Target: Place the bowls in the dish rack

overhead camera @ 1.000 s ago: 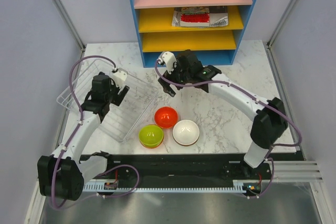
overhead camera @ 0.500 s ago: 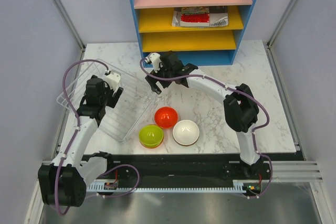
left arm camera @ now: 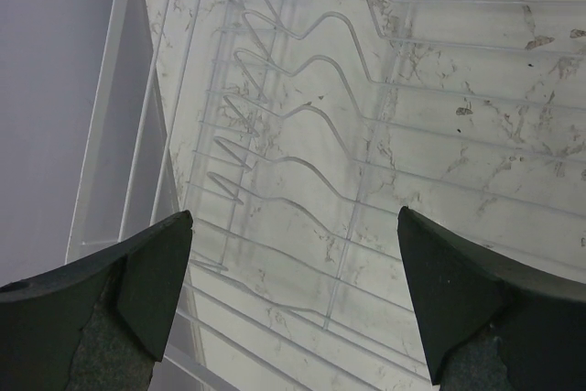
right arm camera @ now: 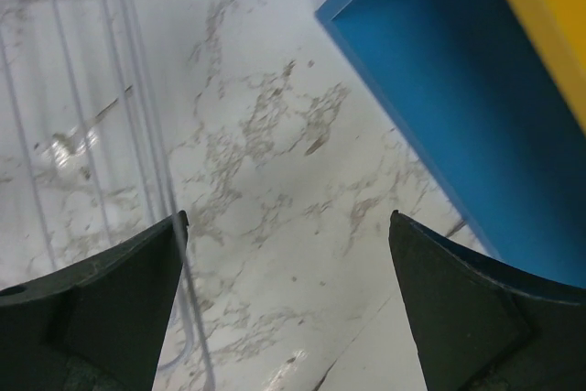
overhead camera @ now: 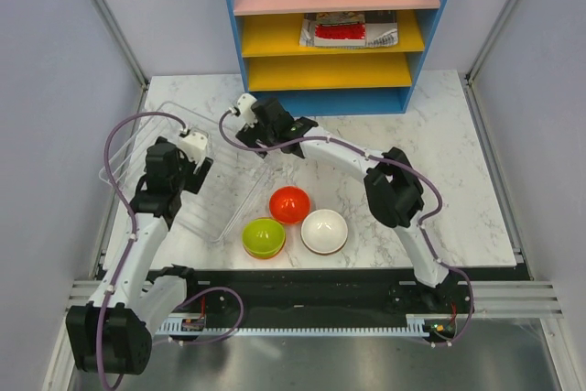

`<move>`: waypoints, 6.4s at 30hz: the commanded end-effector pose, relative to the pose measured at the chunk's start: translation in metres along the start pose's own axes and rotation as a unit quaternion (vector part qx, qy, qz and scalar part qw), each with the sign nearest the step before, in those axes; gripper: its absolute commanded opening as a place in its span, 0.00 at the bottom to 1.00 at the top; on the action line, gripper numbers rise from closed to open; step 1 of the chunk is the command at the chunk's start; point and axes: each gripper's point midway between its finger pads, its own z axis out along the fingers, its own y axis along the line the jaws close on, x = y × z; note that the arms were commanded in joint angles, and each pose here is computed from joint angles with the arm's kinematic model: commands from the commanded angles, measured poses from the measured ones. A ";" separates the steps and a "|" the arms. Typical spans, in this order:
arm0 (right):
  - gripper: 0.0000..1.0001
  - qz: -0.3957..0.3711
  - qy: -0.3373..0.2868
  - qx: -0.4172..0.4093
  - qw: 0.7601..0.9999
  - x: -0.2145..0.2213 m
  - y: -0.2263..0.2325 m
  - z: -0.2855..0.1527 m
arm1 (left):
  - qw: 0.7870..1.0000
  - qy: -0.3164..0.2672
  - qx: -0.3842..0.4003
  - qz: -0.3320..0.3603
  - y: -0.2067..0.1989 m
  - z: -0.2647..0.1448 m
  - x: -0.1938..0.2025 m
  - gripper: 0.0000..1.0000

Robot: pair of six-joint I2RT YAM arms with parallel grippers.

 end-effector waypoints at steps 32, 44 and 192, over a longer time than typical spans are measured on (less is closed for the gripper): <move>0.98 -0.056 -0.052 0.342 0.936 -0.060 -0.158 0.006 | 1.000 0.003 0.014 -0.019 -0.012 -0.014 0.017 1.00; 0.98 0.007 -0.091 0.245 0.965 -0.091 -0.142 -0.048 | 0.999 0.001 0.025 -0.027 -0.018 -0.013 0.020 1.00; 0.98 0.248 -0.040 -0.073 0.965 0.003 -0.042 -0.106 | 0.990 0.058 0.098 -0.085 0.094 0.157 0.016 0.94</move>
